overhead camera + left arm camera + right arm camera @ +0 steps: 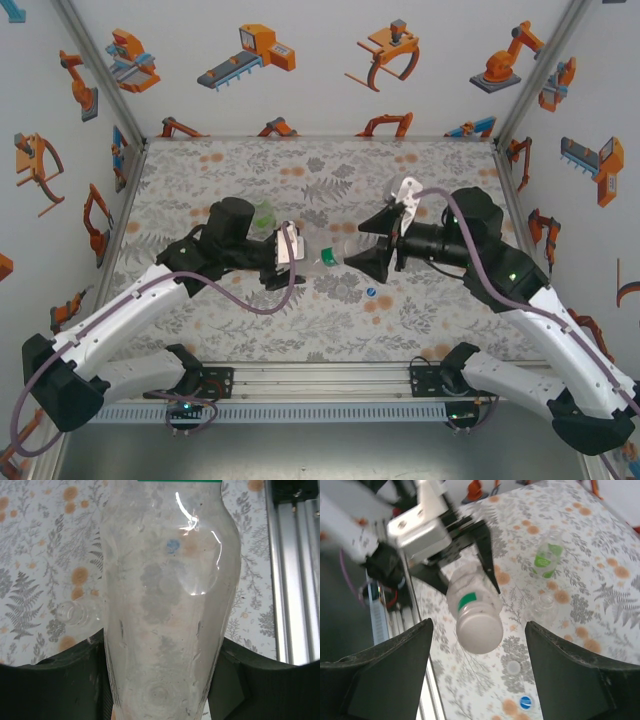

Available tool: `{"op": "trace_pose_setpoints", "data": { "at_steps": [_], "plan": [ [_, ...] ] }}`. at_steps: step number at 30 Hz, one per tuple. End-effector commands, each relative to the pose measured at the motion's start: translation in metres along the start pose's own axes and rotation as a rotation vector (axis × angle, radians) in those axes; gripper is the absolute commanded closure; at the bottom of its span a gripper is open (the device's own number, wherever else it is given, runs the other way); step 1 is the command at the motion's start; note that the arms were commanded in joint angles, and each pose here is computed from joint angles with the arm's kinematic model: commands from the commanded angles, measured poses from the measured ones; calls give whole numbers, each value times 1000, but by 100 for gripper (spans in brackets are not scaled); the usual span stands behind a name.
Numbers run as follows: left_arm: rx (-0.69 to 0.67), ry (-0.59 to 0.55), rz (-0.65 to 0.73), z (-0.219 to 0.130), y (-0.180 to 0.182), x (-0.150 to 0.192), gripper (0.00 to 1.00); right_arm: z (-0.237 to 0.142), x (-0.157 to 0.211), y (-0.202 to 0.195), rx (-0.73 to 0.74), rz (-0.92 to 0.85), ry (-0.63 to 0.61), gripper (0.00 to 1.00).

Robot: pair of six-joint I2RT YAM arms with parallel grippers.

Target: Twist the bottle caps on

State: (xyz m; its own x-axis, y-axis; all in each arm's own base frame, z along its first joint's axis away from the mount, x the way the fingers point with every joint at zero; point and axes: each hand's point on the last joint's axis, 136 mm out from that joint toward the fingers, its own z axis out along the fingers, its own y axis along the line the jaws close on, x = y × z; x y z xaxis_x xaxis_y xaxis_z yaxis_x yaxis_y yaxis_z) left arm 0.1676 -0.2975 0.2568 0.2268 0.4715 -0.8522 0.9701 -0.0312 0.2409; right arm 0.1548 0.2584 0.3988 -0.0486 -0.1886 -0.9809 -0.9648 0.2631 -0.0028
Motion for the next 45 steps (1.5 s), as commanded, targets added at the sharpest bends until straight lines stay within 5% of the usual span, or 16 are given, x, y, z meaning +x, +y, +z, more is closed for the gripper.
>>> {"op": "trace_pose_setpoints", "data": {
  "at_steps": [1,24,45],
  "plan": [
    [85,-53,19,-6,-11,-17,100,-12,1,45,-234,-330,-23,33],
    [110,-45,15,-10,-16,-18,100,5,12,37,-245,-403,-23,49],
    [109,-59,22,-12,-17,-22,100,13,21,23,-188,-368,22,52]
  ]
}}
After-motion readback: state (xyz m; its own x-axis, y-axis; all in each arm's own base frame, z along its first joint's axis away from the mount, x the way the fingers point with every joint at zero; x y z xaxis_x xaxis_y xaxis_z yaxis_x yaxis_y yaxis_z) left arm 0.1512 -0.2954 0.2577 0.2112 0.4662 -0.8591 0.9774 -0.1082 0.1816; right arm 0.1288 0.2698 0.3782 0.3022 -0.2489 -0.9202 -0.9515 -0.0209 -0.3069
